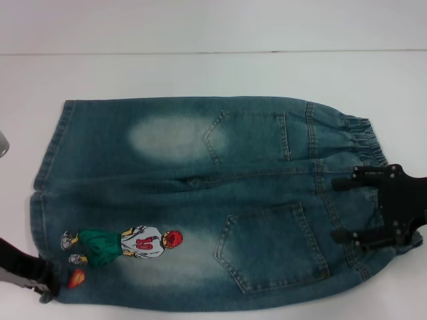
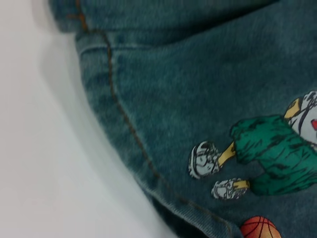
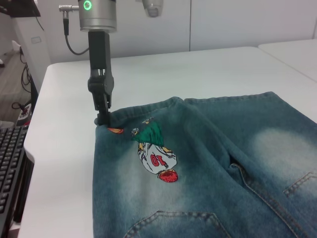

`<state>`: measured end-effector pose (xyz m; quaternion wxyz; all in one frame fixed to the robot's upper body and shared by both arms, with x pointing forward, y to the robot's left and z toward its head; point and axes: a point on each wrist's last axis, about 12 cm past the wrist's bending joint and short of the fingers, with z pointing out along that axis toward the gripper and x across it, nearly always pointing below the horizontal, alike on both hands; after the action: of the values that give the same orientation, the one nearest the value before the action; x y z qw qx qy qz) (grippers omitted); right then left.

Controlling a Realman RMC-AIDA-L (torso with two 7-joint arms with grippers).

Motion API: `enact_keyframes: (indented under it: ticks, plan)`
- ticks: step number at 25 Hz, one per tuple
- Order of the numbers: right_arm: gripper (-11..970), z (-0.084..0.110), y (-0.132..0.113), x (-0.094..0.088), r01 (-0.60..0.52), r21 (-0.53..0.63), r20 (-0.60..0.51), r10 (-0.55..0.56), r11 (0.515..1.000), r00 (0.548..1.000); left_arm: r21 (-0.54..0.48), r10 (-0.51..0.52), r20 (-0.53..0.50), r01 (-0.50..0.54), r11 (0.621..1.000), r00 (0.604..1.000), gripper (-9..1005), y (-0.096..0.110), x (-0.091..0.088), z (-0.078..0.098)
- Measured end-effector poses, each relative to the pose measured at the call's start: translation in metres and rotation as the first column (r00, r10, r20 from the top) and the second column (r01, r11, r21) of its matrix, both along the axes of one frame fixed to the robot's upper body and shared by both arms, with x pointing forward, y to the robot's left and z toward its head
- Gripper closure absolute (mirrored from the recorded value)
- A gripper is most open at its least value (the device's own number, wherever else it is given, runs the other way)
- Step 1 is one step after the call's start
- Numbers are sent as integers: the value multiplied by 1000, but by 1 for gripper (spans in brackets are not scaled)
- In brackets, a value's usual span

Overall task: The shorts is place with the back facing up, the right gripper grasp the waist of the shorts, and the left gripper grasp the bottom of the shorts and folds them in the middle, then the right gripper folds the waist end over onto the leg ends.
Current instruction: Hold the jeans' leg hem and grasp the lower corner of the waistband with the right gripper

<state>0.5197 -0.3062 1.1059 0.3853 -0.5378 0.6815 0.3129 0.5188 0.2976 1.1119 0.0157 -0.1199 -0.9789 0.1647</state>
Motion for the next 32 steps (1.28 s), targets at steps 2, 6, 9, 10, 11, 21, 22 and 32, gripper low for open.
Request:
enact_keyframes:
  ticks: [2,6,9,10,11,21,22,32]
  plan:
    - [49,0,0,0,2,1,-1,-2,1000,1000,-1,-4,6,4,1000,1000,822,-1,1,1]
    - [49,0,-1,0,9,4,-1,-9,1000,1000,-2,-11,18,11,1000,1000,887,-1,2,2]
    - [49,1,-3,0,28,15,2,-28,999,1000,-26,-37,60,39,999,997,919,-6,5,1]
    - [49,1,-4,0,37,20,3,-37,999,999,-26,-37,60,39,999,997,919,-6,5,1]
    - [49,1,-6,0,51,26,3,-51,998,999,-42,-50,84,54,998,995,919,-8,7,2]
    - [49,18,-42,-9,258,0,-124,-256,966,959,-185,-108,399,196,963,911,918,-17,27,10]
    - [49,22,-44,-10,265,-24,-153,-265,964,952,-191,-110,426,208,959,898,918,-16,29,11]
    - [52,41,-37,0,217,-342,-430,-357,914,829,-193,-174,572,338,921,801,927,-19,34,11]
